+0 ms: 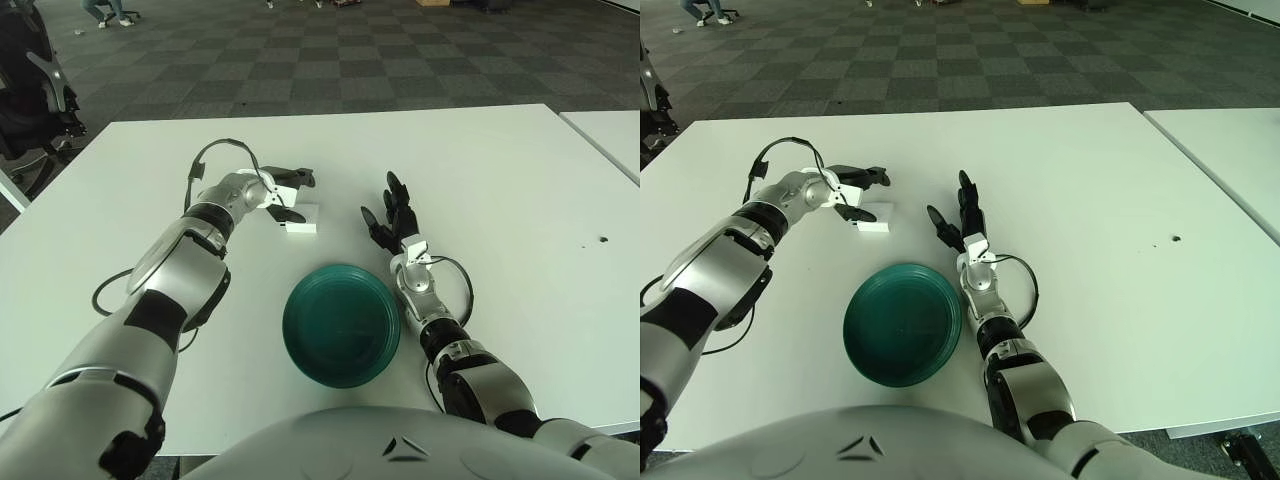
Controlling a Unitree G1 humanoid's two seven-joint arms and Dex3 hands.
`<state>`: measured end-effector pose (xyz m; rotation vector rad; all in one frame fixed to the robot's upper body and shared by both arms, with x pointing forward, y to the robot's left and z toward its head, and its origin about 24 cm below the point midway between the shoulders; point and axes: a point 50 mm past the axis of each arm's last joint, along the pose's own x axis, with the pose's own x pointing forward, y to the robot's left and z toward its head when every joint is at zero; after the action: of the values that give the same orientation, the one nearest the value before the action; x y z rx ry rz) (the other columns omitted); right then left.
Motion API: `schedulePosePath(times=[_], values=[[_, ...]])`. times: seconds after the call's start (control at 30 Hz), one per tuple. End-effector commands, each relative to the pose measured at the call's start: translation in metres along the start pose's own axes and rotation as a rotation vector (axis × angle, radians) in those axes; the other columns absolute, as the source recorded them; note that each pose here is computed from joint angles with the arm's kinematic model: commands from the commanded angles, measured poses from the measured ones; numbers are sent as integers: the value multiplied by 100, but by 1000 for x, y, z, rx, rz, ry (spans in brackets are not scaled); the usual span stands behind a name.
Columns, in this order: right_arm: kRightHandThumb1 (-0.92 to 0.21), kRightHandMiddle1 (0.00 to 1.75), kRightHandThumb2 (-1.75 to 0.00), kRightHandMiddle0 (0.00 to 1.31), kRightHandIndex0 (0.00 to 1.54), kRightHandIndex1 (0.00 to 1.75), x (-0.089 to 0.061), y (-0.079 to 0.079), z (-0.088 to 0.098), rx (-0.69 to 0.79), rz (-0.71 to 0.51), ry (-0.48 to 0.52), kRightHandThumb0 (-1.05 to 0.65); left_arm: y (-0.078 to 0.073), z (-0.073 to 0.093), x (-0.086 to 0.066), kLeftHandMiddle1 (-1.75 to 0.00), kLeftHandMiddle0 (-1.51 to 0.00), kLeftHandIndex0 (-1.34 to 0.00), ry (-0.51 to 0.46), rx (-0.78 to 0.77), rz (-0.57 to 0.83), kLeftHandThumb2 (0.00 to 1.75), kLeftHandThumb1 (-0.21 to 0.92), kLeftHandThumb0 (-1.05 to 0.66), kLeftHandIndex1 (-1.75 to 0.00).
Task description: Put the charger into the plate.
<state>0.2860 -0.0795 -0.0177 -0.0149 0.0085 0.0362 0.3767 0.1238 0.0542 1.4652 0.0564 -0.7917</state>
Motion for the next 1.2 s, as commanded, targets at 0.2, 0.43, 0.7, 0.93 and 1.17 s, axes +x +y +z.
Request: schedulePosePath(times=[0.2, 0.43, 0.7, 0.93, 1.17], values=[[-92, 16, -29, 0, 8, 0, -74, -13, -85, -27, -37, 455, -73, -14, -11, -2, -23, -19, 0, 62, 70, 11, 52, 92, -105, -109], [-91, 16, -28, 0, 7, 0, -73, -12, -85, -24, -42, 459, -72, -34, -11, -1, -21, -15, 0, 79, 98, -14, 50, 92, -105, -104], [-92, 16, -27, 0, 7, 1, -74, -13, -85, -18, -44, 460, -73, -59, -8, 0, -20, -15, 0, 88, 92, -58, 47, 92, -105, -98], [-91, 20, -25, 0, 8, 1, -76, -17, -87, -20, -47, 469, -75, -67, -6, 0, -20, -15, 0, 88, 36, -104, 46, 92, -105, -97], [-92, 22, -25, 0, 9, 1, -77, -19, -88, -35, -39, 468, -77, -68, -4, 0, -20, -15, 0, 87, -52, -161, 47, 92, -105, -93]])
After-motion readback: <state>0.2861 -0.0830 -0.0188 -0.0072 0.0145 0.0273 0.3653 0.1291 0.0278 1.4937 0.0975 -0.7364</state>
